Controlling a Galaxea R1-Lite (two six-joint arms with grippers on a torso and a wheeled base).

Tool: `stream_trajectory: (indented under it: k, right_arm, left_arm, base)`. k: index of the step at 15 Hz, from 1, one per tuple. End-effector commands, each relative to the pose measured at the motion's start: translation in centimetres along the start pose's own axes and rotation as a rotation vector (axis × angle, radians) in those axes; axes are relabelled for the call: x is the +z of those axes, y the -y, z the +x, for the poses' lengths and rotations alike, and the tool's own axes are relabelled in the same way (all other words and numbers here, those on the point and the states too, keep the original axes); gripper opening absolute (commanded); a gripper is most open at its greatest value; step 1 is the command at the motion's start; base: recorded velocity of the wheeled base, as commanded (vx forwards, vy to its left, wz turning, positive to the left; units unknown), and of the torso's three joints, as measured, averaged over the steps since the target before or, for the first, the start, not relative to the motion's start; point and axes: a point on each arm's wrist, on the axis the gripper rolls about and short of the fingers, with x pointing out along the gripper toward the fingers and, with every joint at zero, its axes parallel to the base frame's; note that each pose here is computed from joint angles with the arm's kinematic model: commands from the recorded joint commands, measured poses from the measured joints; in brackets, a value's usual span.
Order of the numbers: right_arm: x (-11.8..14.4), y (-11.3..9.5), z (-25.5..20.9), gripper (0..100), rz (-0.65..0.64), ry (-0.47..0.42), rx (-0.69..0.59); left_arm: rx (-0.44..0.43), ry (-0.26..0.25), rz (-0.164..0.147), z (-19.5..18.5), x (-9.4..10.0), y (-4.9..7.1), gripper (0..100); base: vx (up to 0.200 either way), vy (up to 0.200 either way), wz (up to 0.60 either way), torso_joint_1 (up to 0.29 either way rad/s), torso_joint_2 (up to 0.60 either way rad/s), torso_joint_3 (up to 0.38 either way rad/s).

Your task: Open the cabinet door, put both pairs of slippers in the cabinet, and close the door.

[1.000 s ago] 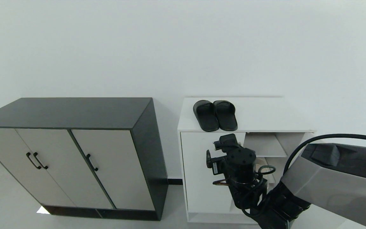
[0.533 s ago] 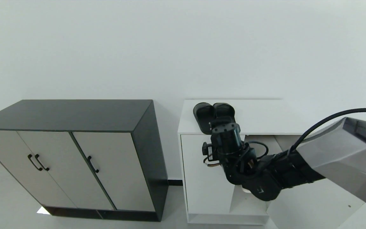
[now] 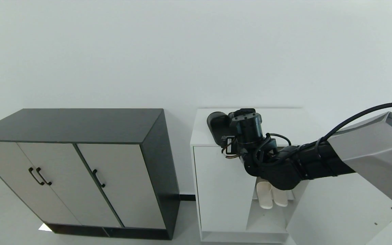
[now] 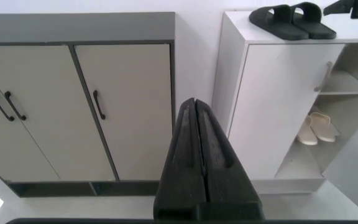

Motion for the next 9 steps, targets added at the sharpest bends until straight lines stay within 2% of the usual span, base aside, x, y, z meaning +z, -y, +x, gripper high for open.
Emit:
stream_trajectory:
  k: [1,6,9]
  right_arm:
    - [-0.3,0.1,0.3,100,-0.004,-0.010,0.006]
    - [-1.8,0.2,1.6,100,-0.013,-0.025,0.010]
    - [-3.2,0.3,2.8,100,-0.020,-0.041,0.013]
  left_arm:
    - [0.000,-0.001,0.000,0.0,0.0,0.0,0]
    - [0.000,-0.001,0.000,0.0,0.0,0.0,0]
    - [0.000,-0.001,-0.002,0.0,0.0,0.0,0]
  base:
    - [0.200,0.000,0.00,-0.002,-0.01,0.002]
    - [0.200,0.000,0.00,0.004,0.00,0.003]
    - [0.000,0.000,0.00,0.000,0.00,0.000]
